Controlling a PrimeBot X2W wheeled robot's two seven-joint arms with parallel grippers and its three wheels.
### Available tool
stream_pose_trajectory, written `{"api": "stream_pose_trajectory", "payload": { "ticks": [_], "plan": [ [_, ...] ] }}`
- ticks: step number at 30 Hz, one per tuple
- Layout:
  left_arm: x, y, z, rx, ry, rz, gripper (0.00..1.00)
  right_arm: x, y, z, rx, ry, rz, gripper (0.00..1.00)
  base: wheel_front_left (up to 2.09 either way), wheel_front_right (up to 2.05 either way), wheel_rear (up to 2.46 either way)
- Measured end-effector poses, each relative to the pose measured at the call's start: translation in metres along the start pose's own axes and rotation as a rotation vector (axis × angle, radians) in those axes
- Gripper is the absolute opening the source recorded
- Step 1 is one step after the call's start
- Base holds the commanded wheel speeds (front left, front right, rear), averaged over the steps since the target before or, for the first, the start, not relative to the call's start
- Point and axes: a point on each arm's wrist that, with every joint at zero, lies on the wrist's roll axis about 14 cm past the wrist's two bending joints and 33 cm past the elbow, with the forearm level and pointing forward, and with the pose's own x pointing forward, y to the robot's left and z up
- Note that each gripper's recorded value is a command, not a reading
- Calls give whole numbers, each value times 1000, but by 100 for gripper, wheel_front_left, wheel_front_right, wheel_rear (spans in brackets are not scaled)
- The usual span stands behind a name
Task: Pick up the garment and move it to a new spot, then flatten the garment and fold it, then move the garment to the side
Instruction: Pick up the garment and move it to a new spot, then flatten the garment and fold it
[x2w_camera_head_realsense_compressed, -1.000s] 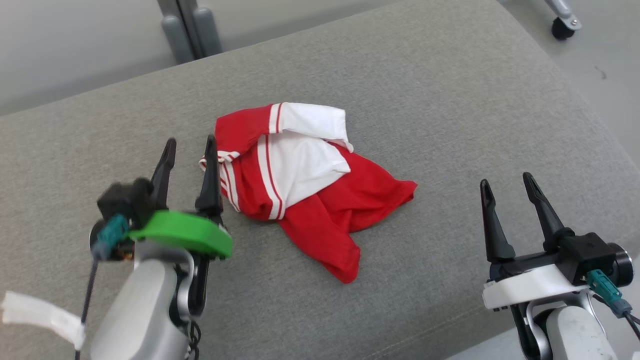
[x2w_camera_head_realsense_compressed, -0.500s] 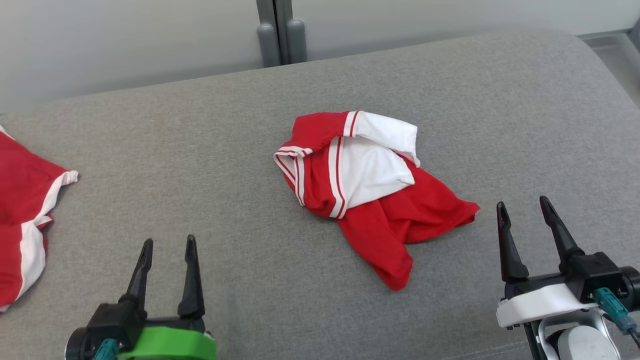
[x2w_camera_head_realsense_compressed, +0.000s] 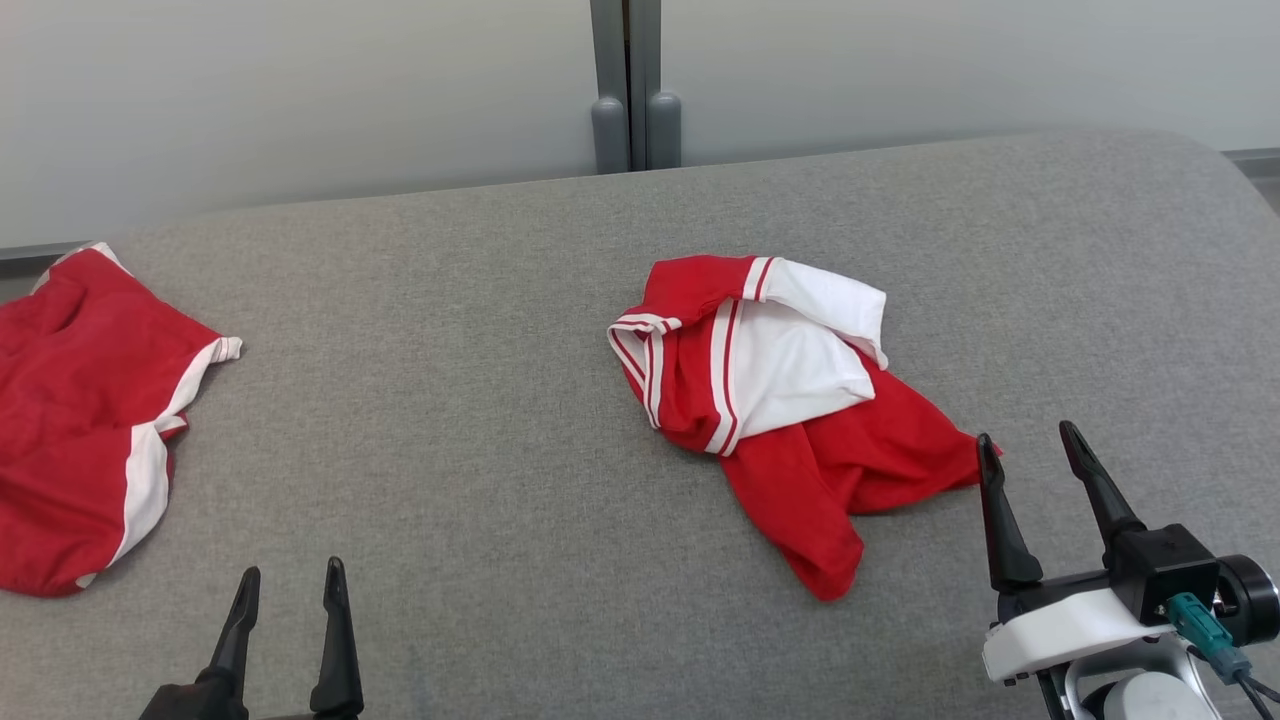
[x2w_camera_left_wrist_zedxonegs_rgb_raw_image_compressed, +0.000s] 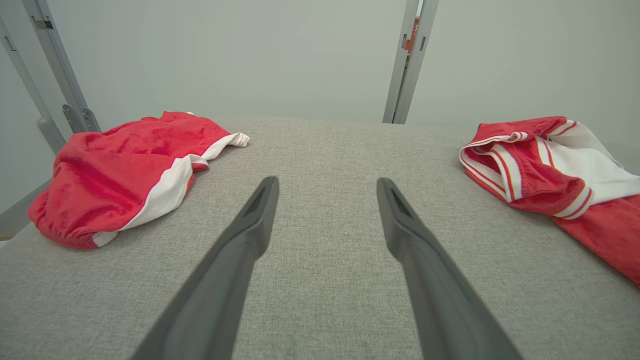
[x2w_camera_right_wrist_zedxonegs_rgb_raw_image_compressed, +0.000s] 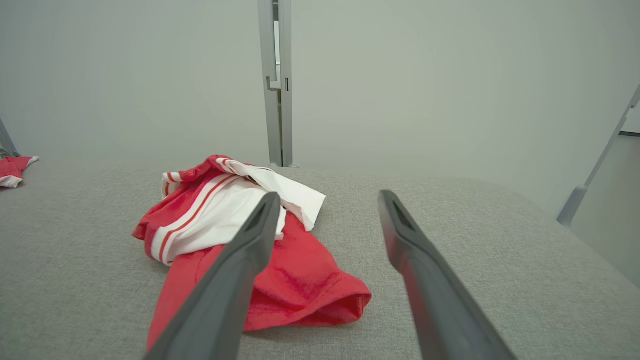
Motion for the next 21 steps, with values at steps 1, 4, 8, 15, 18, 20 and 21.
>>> {"api": "stream_pose_trajectory", "payload": {
  "ticks": [1,4,8,15,18,20,21],
  "plan": [
    [-1,0,1,-1,-2,1,100,0,1,0,0,-1,4,100,0,0,0],
    [-1,0,3,-10,-11,0,100,1,3,0,1,-1,11,100,0,0,0],
    [0,-1,3,-12,-10,-3,100,1,4,-2,1,5,14,100,0,0,0],
    [4,-5,4,-21,-14,-14,100,6,8,-4,0,10,27,100,0,0,0],
    [9,-7,6,-26,-21,-20,100,21,14,4,-13,-21,50,100,0,0,0],
    [14,-9,8,-32,-28,-25,100,35,19,13,-44,-52,80,100,0,0,0],
    [15,-10,8,-38,-30,-26,100,43,20,16,-67,-60,99,100,0,0,0]
  ]
}}
